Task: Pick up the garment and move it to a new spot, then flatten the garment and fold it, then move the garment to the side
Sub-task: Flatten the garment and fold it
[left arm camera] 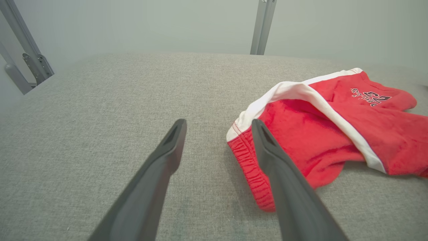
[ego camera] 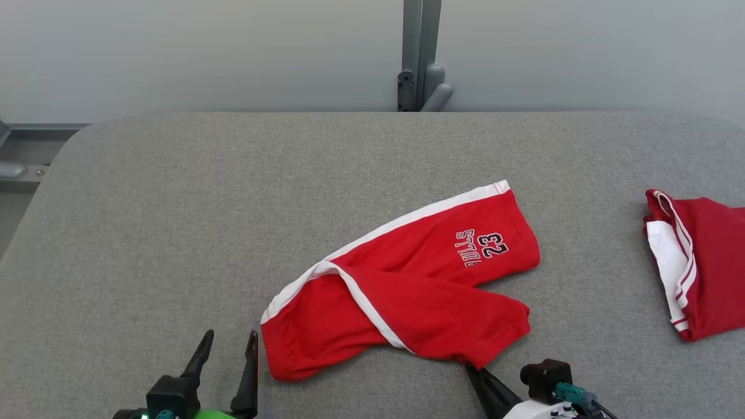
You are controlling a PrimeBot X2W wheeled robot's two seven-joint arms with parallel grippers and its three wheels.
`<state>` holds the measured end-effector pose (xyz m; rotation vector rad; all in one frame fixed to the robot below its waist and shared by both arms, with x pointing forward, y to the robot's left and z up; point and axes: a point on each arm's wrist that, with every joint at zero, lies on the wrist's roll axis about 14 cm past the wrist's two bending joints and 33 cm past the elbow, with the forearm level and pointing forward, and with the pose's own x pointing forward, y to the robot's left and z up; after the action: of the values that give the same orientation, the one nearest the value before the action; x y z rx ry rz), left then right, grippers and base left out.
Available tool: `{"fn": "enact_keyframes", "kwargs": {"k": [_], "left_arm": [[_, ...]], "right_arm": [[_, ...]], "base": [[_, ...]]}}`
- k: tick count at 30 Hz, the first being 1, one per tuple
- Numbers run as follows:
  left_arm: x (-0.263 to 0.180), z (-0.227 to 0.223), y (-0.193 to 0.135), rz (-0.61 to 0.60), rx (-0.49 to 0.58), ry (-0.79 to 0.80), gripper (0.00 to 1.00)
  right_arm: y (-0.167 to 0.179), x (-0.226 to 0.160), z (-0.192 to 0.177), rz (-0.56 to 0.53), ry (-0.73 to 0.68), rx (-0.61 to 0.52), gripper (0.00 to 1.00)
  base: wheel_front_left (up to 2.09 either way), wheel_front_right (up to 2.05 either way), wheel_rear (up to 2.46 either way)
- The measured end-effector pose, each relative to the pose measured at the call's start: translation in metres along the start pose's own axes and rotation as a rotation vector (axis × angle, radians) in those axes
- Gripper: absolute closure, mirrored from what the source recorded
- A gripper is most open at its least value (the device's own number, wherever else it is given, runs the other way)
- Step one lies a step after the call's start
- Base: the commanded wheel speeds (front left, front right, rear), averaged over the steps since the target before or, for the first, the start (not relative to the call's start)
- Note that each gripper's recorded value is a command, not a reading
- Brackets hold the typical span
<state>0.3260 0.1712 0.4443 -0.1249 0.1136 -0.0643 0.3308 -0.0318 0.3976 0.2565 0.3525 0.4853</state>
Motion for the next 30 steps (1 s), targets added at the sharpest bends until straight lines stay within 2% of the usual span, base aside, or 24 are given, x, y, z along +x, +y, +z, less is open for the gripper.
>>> {"fn": "enact_keyframes", "kwargs": {"k": [8, 14, 18, 22, 25, 30], "left_arm": [[0.002, 0.000, -0.005, -0.016, -0.001, -0.001, 0.00], [0.002, -0.004, -0.014, -0.045, -0.007, 0.013, 0.00], [0.004, -0.006, -0.022, -0.073, -0.006, 0.019, 0.00], [0.005, -0.009, -0.033, -0.105, -0.006, 0.028, 0.00], [0.005, -0.012, -0.038, -0.119, -0.009, 0.039, 0.00], [0.005, -0.015, -0.043, -0.133, -0.013, 0.051, 0.00]], "right_arm": [[0.012, -0.001, 0.018, 0.032, -0.064, 0.035, 1.00], [0.043, -0.006, 0.050, 0.134, -0.150, 0.204, 1.00], [0.019, -0.013, 0.097, 0.111, -0.274, 0.330, 1.00], [-0.026, -0.017, 0.123, 0.012, -0.361, 0.485, 1.00], [-0.043, -0.008, 0.122, -0.029, -0.331, 0.490, 1.00], [-0.050, 0.018, 0.110, -0.051, -0.222, 0.324, 1.00]], "base": [[0.00, 0.00, 0.00], [0.00, 0.00, 0.00], [0.00, 0.00, 0.00], [0.00, 0.00, 0.00], [0.00, 0.00, 0.00], [0.00, 0.00, 0.00]]}}
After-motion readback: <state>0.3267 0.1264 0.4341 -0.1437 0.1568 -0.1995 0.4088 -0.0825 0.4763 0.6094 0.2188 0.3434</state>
